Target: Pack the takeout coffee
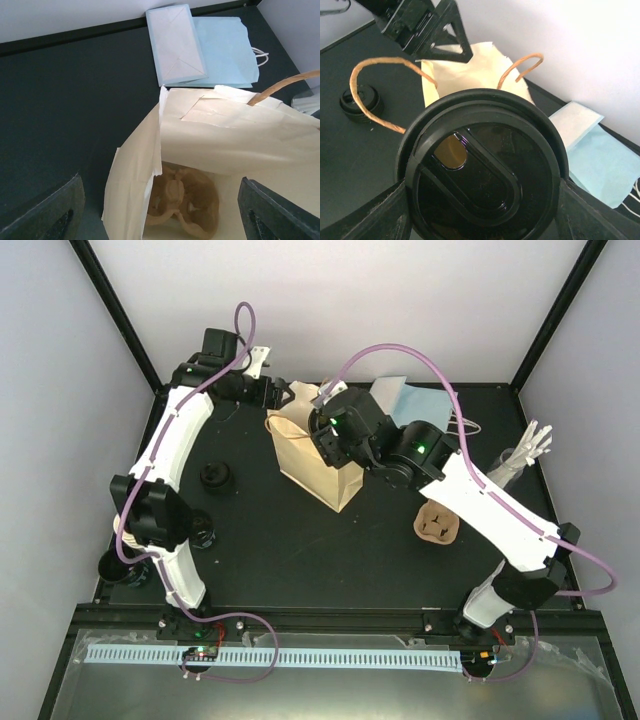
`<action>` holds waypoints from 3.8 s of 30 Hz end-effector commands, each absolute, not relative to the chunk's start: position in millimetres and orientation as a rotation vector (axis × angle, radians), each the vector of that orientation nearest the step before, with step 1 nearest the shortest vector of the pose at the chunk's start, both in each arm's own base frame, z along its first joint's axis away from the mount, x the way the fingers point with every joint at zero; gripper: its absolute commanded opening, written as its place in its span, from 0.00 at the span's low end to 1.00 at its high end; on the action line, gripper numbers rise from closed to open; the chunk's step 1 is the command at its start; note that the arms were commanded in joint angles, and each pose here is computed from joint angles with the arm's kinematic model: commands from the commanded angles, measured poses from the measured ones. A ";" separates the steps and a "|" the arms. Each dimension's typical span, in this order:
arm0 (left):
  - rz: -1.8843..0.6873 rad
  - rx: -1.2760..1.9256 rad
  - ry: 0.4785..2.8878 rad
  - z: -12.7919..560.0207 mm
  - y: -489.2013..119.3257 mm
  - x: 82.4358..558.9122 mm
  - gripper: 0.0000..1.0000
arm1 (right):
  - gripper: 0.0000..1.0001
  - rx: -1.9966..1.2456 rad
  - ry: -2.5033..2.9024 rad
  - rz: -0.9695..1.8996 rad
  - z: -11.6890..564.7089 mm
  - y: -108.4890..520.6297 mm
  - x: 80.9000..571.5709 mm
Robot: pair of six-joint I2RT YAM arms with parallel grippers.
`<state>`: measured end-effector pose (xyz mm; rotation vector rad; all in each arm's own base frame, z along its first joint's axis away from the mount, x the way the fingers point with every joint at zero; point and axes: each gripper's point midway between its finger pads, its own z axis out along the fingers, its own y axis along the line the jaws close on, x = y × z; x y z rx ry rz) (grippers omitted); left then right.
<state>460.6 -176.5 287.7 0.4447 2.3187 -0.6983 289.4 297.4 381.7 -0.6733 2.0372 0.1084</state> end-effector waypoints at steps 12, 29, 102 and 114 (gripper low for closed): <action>-0.485 0.599 2.339 285.2 -186.5 451.9 0.77 | 0.64 -0.767 2.191 0.183 354.7 297.0 265.5; -0.479 0.535 2.361 290.3 -182.4 406.0 0.73 | 0.61 -0.962 2.302 0.209 326.2 278.8 226.8; -0.365 0.879 1.780 340.3 -268.7 238.4 0.02 | 0.59 -1.034 2.129 0.242 267.6 256.1 157.6; -0.514 0.874 1.827 337.9 -271.1 220.2 0.01 | 0.59 -1.312 1.848 -0.013 256.6 294.5 127.9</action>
